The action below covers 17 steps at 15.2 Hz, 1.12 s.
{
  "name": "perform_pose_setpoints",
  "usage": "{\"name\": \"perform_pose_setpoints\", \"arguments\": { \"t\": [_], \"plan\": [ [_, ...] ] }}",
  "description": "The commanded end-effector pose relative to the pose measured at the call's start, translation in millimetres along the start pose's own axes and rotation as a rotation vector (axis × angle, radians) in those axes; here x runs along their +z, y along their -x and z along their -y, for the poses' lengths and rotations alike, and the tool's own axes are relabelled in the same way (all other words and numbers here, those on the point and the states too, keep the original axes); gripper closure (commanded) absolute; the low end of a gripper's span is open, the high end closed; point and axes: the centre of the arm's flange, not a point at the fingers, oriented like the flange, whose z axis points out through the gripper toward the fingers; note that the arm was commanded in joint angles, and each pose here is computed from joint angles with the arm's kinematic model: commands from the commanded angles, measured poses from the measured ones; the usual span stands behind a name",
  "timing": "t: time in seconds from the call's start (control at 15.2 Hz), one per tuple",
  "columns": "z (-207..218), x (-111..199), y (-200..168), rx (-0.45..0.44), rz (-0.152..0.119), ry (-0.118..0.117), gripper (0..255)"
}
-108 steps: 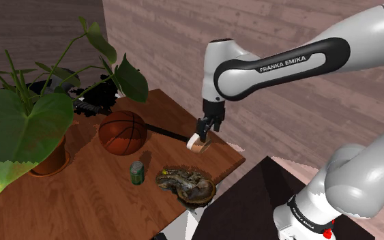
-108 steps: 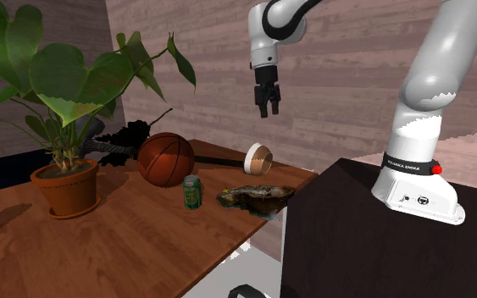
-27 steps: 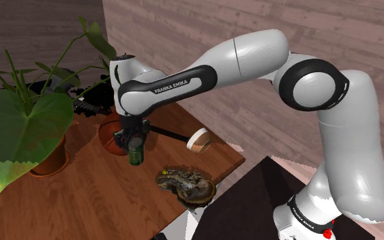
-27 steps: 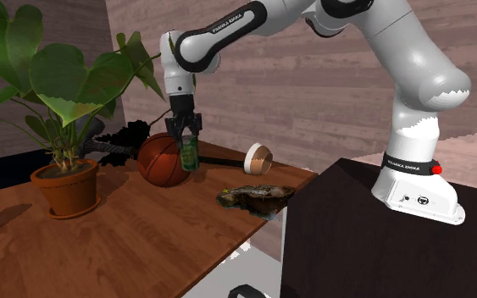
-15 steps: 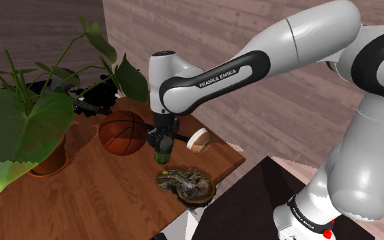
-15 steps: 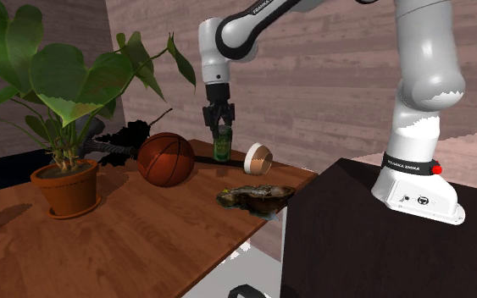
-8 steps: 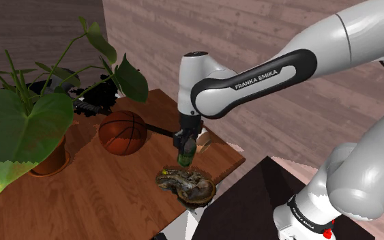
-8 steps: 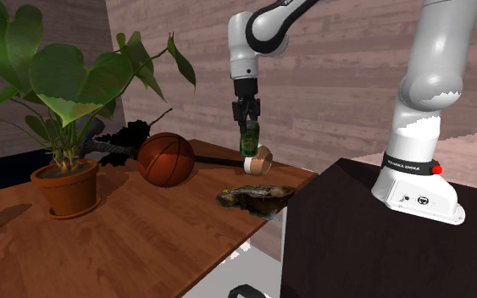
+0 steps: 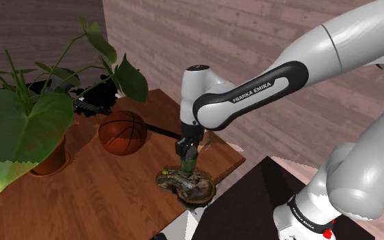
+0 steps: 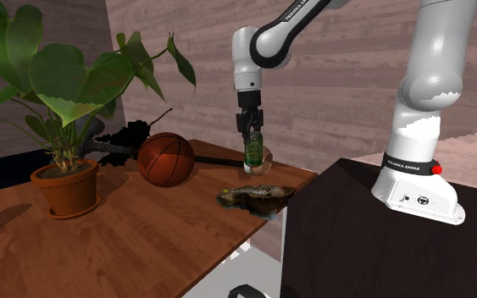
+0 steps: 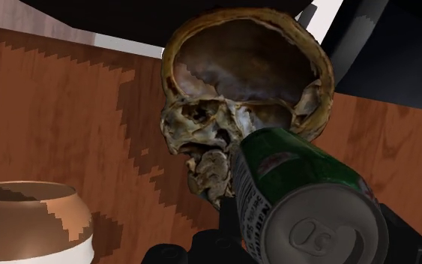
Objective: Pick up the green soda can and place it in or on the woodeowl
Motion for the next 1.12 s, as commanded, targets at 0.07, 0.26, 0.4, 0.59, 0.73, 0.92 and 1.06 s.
{"name": "perform_pose_setpoints", "arguments": {
  "t": [0.07,0.26,0.4,0.59,0.73,0.92,1.06],
  "plan": [
    [-1,15,-3,0.0,-0.001,0.0,255],
    [-1,31,-4,0.0,-0.001,0.0,255],
    [-2,42,-6,0.0,-0.001,0.0,255],
    [-2,57,-7,0.0,-0.001,0.0,255],
    [-2,66,-8,0.0,-0.001,0.0,255],
    [-2,66,-8,0.0,-0.001,0.0,255],
    [-2,66,-8,0.0,-0.001,0.0,255]
  ]
}}
